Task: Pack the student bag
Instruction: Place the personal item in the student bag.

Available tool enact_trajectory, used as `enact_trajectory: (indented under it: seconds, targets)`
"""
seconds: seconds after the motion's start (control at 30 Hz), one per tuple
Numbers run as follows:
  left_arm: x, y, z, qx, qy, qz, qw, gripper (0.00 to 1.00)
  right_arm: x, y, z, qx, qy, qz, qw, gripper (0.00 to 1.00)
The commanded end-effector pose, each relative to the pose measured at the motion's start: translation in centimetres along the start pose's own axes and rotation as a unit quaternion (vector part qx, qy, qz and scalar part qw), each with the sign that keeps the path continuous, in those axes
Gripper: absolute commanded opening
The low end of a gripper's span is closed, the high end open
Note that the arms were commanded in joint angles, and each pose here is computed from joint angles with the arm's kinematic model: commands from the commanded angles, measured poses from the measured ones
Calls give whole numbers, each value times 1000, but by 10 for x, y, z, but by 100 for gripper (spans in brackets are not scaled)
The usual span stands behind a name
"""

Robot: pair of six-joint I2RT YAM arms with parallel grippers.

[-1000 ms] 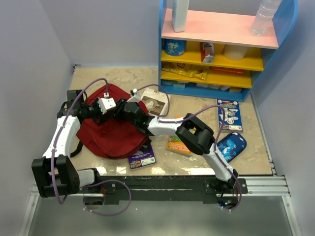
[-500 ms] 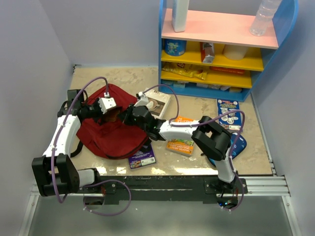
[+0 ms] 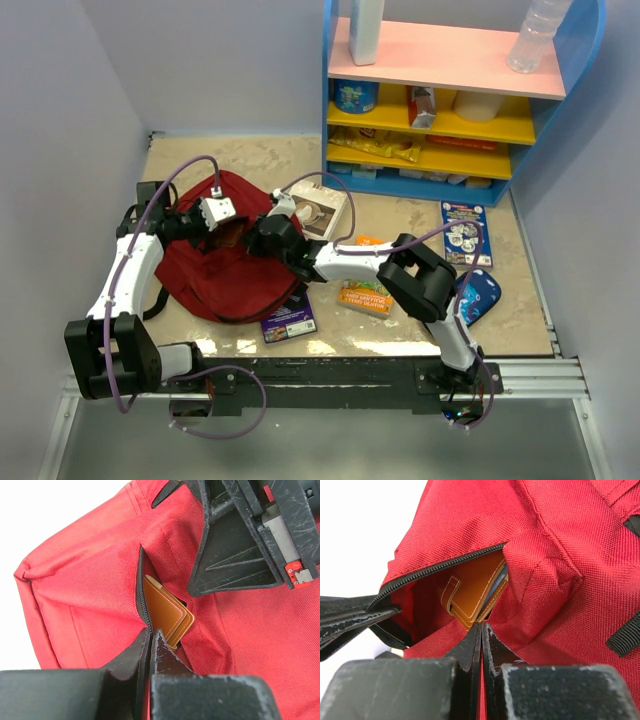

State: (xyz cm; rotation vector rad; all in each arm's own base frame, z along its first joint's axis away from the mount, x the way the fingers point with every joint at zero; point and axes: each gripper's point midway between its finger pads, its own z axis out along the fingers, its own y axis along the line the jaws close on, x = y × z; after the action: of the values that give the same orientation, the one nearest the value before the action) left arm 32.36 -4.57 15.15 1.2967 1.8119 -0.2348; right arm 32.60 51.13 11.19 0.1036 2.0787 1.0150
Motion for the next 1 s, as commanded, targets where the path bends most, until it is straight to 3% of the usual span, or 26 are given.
enact_trajectory:
  seconds: [0.0,0.43,0.93,0.97]
  targets:
    - [-28,12,-5,-9,-41,23,999,0,-8,7,10,4,-15,-10,1000,0]
    - [-28,11,-4,-7,-42,23,999,0,1,12,34,3,-6,-8,1000,0]
    - [-29,9,-5,-4,-44,26,999,0,8,47,61,-28,-5,3,1000,0]
    - [-28,9,-4,-4,-43,27,999,0,5,48,56,-31,-7,2,1000,7]
